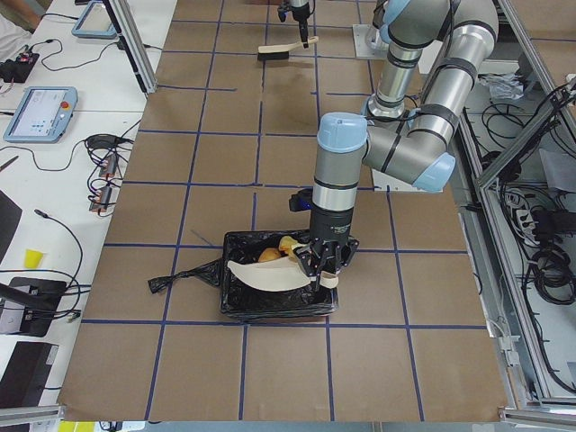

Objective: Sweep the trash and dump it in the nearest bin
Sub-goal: 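Lower the brush to the table and open the right gripper, then tip the dustpan over the black trash bag while the right gripper rises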

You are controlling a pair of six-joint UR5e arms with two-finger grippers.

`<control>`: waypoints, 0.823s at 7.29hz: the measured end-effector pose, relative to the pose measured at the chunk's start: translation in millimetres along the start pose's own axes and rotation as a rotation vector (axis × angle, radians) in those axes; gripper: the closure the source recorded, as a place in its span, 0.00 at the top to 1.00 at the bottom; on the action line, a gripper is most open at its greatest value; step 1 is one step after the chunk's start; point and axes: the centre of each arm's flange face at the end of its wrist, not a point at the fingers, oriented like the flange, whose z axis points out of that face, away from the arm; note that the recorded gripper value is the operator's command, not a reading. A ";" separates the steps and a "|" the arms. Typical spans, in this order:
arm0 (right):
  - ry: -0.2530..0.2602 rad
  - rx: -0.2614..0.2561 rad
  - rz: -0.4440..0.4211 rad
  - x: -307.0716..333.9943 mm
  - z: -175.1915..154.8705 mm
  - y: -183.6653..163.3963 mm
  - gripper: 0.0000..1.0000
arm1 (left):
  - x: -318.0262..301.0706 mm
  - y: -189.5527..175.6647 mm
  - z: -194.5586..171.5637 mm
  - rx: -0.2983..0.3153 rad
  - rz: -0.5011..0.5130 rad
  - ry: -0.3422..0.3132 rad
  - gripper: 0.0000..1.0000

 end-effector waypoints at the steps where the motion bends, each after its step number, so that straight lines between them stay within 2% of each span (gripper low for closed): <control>1: 0.002 0.022 0.000 0.2 -25.0 -13.6 0.96 | -0.4 0.1 0.1 -0.004 0.002 0.003 0.05; 4: 0.007 0.043 0.000 -1.8 -126.3 -43.4 1.00 | -14.7 -1.8 -15.3 -0.019 0.015 -0.030 0.05; 6: 0.014 0.124 -0.005 -5.2 -202.1 -48.9 1.00 | -19.1 -7.1 -15.9 -0.027 0.017 -0.025 0.05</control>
